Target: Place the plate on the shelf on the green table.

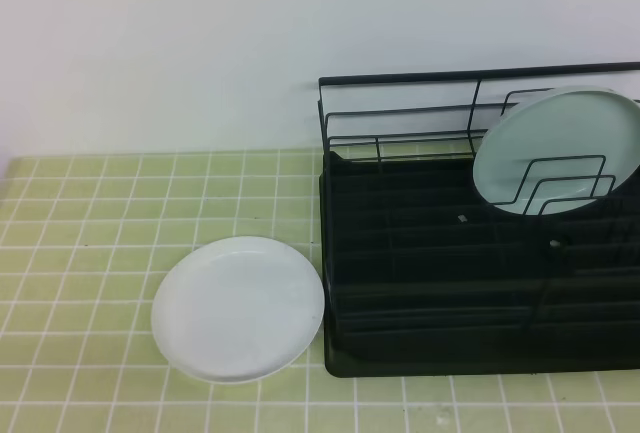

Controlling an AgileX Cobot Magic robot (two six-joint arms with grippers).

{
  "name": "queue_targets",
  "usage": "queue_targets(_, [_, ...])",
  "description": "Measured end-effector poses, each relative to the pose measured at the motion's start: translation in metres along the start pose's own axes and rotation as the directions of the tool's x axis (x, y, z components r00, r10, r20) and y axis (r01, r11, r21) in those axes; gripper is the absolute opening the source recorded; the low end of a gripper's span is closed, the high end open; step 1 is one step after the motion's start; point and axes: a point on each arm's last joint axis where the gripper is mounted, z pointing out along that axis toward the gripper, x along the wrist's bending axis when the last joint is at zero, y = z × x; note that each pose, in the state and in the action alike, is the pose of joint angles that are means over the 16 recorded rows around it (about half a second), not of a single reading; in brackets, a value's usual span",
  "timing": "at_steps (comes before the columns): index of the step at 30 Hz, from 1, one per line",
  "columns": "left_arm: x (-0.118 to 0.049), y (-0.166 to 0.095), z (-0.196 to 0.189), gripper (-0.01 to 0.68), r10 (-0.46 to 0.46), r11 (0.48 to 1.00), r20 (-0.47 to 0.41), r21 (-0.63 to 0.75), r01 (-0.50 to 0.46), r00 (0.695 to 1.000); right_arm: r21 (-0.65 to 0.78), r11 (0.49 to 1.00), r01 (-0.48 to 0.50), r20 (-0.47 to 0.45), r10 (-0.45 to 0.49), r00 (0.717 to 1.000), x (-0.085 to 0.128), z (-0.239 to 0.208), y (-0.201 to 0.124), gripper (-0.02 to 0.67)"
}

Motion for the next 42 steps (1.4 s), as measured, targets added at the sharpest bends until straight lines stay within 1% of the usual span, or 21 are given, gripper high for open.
queue_targets(4, [0.004,0.014,-0.001,-0.002,-0.004,0.988,-0.040,-0.156,-0.003,0.999,-0.152,0.988,0.000,-0.014,-0.002,1.000,0.001,-0.001,0.014,-0.003])
queue_targets(8, [0.006,0.024,-0.003,-0.002,-0.015,0.965,-0.064,-0.261,-0.002,0.998,-0.261,0.965,-0.001,-0.024,-0.006,1.000,0.002,-0.003,0.024,-0.003])
queue_targets(12, [0.006,0.031,-0.004,-0.002,-0.046,0.950,-0.056,-0.313,0.026,0.997,-0.316,0.949,-0.001,-0.029,-0.008,1.000,0.003,-0.005,0.029,-0.003])
queue_targets(15, [0.004,0.039,-0.002,-0.002,-0.054,0.949,-0.026,-0.311,0.043,0.998,-0.336,0.942,-0.003,-0.031,-0.007,0.999,0.003,-0.005,0.031,-0.003])
queue_targets(19, [-0.001,0.051,0.002,-0.002,-0.033,0.965,0.026,-0.261,0.039,0.999,-0.345,0.939,-0.006,-0.031,-0.005,1.000,0.003,-0.006,0.031,-0.003])
queue_targets(23, [-0.006,0.062,0.006,-0.002,0.011,0.985,0.067,-0.175,0.001,0.998,-0.323,0.946,-0.002,-0.030,-0.008,1.000,0.003,-0.005,0.031,-0.003])
queue_targets(26, [-0.007,0.066,0.007,-0.002,0.058,0.995,0.082,-0.088,-0.051,0.995,-0.277,0.961,-0.003,-0.029,-0.006,1.000,0.003,-0.003,0.032,-0.003])
queue_targets(29, [-0.007,0.067,0.008,-0.002,0.106,0.994,0.087,-0.001,-0.106,0.991,-0.210,0.978,0.000,-0.020,-0.004,1.000,0.002,-0.001,0.036,-0.003])
queue_targets(32, [-0.006,0.063,0.007,-0.002,0.123,0.989,0.090,0.068,-0.130,0.988,-0.129,0.992,0.011,-0.004,-0.011,1.000,0.000,0.000,0.042,-0.003])
queue_targets(37, [-0.005,0.054,0.007,-0.002,0.100,0.979,0.089,0.171,-0.114,0.991,0.030,0.998,0.054,0.031,-0.055,0.998,-0.004,-0.001,0.054,-0.003])
queue_targets(42, [-0.005,0.052,0.012,-0.002,0.016,0.951,0.067,0.308,-0.036,0.998,0.180,0.979,0.095,0.046,-0.105,0.993,-0.007,-0.006,0.059,-0.003])
